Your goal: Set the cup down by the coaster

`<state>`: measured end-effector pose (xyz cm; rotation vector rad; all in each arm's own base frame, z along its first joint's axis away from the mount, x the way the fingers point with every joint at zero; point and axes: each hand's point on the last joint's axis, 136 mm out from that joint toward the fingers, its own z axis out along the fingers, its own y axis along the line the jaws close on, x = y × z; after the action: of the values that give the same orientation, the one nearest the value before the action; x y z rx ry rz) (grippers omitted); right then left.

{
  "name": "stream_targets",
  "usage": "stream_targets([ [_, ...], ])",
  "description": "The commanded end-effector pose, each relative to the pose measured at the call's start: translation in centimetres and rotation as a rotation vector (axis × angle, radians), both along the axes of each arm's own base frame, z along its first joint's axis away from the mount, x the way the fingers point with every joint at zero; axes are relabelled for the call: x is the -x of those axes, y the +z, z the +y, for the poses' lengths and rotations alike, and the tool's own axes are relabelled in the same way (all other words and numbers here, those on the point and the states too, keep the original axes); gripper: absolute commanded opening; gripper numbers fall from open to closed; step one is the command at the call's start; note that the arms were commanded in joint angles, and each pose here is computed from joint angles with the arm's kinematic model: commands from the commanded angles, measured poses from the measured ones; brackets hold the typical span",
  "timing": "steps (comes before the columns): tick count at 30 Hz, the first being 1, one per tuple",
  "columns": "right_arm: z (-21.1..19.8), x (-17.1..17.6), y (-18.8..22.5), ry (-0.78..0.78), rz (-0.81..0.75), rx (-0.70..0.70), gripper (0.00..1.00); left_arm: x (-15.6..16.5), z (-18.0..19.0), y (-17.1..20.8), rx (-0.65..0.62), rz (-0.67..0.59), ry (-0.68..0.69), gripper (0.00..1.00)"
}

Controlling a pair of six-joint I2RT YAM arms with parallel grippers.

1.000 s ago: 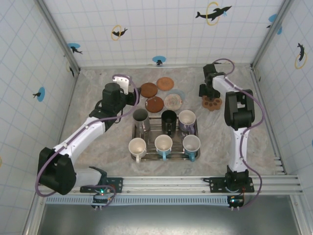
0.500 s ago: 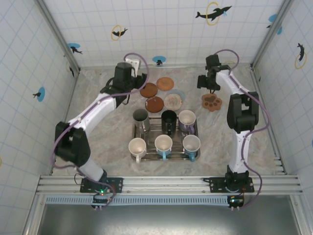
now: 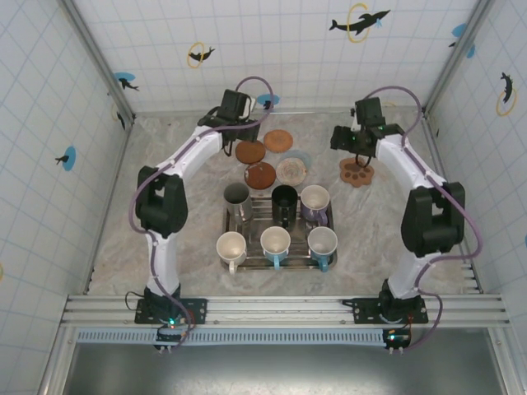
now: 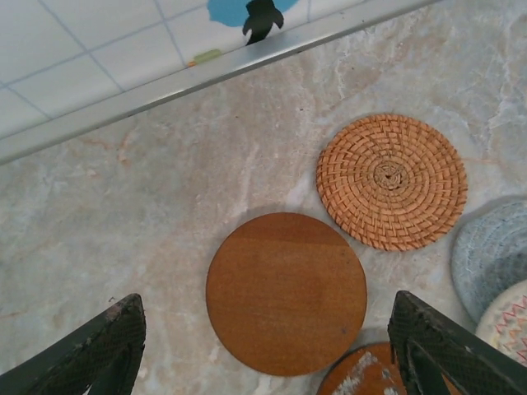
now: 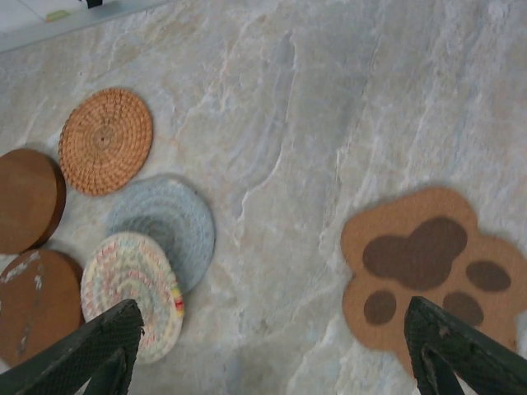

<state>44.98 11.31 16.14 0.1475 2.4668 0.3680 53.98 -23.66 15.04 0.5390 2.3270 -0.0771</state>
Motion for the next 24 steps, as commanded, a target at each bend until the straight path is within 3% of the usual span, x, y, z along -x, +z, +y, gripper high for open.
stream_targets([
  [1, 0.7, 0.1, 3.0, -0.010, -0.112, -0.078, 0.86, -0.4, -1.7, -1.0, -0.010, 0.036, -0.081, 0.78],
  [12, 0.2, 2.4, 3.6, -0.021, -0.160, -0.103, 0.86, -1.3, -4.2, -8.8, -0.006, 0.180, -0.138, 0.77],
  [24, 0.8, 2.2, 2.4, -0.008, -0.135, -0.136, 0.85, -1.8, -3.6, -12.6, -0.047, 0.210, -0.088, 0.77],
])
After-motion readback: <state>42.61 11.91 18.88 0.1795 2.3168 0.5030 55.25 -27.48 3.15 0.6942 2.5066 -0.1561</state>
